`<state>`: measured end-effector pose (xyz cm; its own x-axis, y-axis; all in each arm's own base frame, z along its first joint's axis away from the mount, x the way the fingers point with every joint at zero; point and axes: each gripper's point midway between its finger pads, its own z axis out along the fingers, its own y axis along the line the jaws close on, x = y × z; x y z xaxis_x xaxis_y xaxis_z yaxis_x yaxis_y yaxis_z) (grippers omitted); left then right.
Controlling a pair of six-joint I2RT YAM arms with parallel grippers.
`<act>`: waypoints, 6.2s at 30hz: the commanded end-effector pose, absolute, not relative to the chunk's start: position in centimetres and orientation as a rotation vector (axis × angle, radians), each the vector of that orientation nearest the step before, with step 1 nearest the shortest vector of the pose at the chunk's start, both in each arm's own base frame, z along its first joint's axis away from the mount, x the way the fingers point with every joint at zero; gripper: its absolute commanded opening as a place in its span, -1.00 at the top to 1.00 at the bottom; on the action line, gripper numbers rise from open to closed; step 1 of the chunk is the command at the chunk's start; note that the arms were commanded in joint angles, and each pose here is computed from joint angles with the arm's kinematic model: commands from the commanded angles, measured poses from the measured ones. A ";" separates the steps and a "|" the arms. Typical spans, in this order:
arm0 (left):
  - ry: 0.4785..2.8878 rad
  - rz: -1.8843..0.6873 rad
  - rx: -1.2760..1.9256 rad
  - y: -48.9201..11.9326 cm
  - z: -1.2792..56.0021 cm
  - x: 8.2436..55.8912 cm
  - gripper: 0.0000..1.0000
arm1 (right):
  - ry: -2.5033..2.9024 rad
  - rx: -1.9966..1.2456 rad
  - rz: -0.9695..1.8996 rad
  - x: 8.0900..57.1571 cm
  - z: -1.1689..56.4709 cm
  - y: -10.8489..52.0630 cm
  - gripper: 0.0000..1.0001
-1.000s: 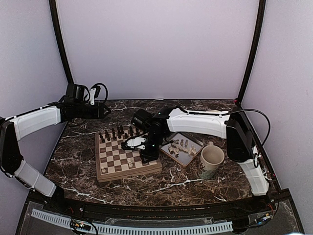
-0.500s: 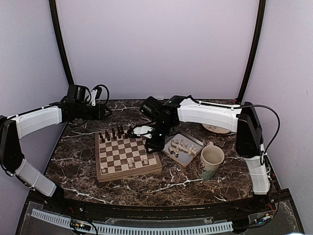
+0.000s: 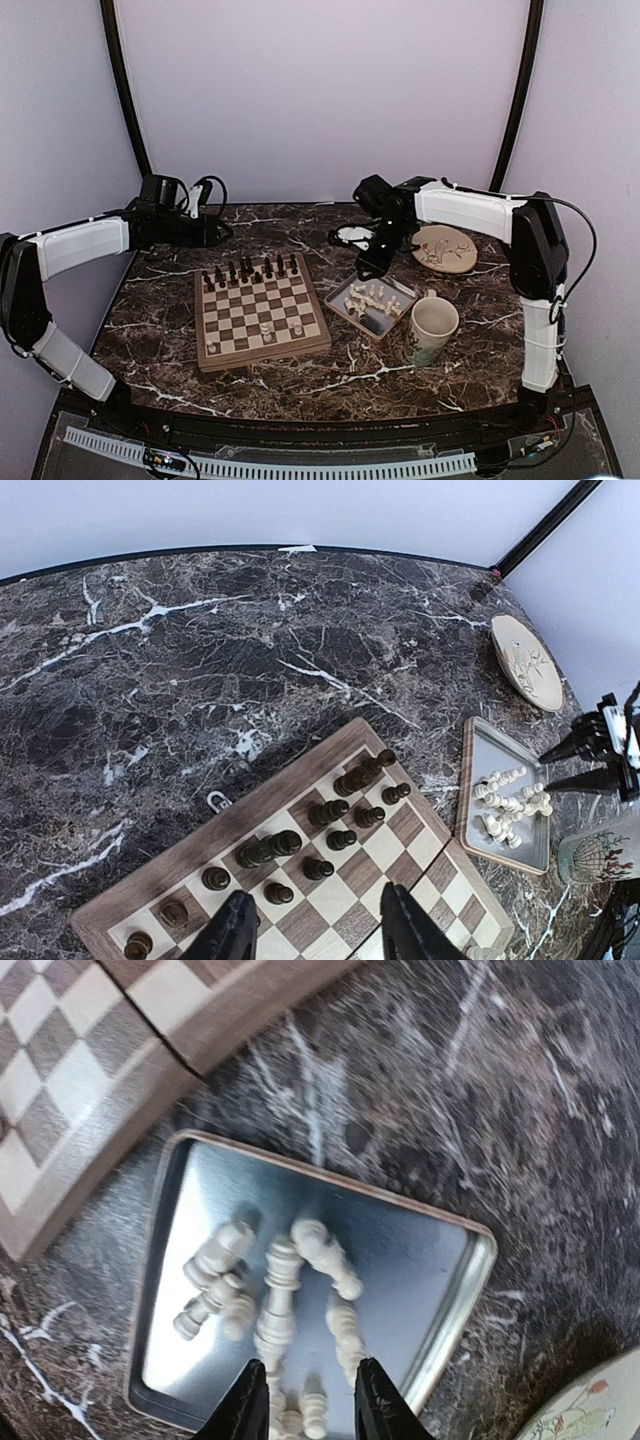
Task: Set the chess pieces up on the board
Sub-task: Pick up the pawn from the storage box, then place the pawn at h2, then pick up the pawn from the storage box.
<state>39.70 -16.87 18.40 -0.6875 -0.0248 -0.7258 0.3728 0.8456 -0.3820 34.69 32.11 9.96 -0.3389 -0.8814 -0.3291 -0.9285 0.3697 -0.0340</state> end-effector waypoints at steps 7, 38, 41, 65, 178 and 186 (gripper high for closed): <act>2.205 -0.701 0.293 -17.3 19.2 39.6 0.11 | 2.475 -1.516 0.033 36.9 7.3 27.0 0.36; 2.213 -0.706 0.301 -17.4 19.1 39.5 0.11 | 2.603 -1.523 0.147 36.2 4.0 26.4 0.96; 2.212 -0.697 0.303 -17.3 19.1 39.5 0.11 | 2.612 -1.492 0.203 36.3 4.9 26.2 0.98; 2.195 -0.614 0.306 -16.4 20.0 39.8 0.11 | 2.218 -1.635 0.244 34.1 14.8 33.8 0.96; 2.203 -0.624 0.322 -16.6 19.7 39.7 0.11 | 2.490 -1.534 0.201 36.5 6.6 30.7 0.36; 2.201 -0.628 0.322 -16.7 19.7 39.6 0.11 | 2.548 -1.529 0.106 36.3 5.2 28.9 0.37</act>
